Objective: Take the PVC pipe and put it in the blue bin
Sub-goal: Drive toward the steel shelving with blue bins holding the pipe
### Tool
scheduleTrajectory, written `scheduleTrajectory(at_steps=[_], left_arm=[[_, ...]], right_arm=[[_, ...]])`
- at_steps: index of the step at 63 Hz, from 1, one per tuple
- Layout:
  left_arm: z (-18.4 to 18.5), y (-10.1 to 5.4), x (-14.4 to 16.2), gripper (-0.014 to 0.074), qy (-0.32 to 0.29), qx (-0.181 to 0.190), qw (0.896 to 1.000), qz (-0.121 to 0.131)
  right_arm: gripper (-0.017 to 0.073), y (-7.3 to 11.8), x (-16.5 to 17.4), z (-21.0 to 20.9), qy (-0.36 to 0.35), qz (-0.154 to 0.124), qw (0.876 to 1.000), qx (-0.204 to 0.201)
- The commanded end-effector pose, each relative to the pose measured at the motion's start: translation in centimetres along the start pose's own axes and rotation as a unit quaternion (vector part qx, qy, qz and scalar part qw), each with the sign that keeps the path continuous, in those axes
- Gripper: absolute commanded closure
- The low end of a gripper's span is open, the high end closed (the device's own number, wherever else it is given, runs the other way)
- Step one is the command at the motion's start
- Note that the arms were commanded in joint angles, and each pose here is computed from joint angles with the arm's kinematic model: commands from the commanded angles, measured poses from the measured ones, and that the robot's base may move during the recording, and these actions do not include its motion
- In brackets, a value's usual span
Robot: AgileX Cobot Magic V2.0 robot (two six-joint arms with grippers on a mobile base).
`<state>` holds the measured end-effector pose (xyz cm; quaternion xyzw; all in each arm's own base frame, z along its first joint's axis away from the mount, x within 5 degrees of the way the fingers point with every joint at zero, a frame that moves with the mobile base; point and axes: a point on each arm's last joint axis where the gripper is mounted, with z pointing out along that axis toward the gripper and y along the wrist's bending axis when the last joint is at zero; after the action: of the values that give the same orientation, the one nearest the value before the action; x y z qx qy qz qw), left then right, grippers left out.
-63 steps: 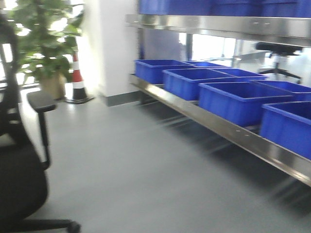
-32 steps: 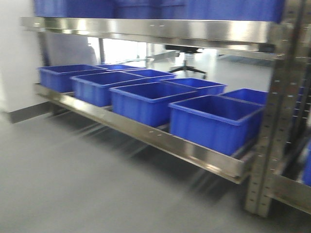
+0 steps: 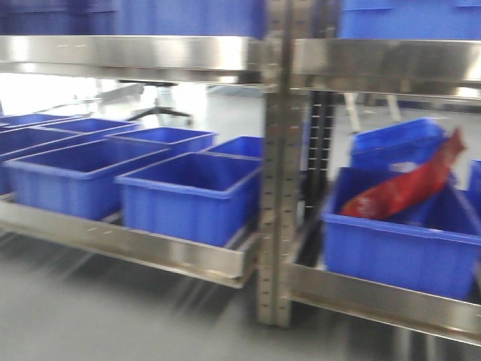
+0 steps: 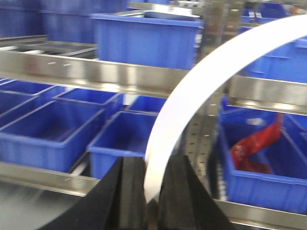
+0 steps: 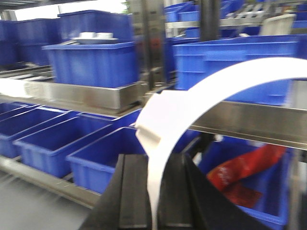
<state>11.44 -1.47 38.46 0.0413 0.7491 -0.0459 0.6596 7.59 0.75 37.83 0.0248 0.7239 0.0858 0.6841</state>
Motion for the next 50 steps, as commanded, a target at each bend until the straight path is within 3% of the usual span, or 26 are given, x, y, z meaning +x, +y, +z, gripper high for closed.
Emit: scheduleTrajectory(at_steps=[1, 50], left_arm=[[-0.20, -0.06, -0.35, 0.0704, -0.018, 0.003, 1.000, 0.000], [-0.20, -0.06, -0.35, 0.0704, -0.018, 0.003, 1.000, 0.000]], right_arm=[[0.0721, 0.01, -0.19, -0.09, -0.013, -0.004, 1.000, -0.001], [0.0721, 0.01, -0.19, -0.09, -0.013, -0.004, 1.000, -0.001]])
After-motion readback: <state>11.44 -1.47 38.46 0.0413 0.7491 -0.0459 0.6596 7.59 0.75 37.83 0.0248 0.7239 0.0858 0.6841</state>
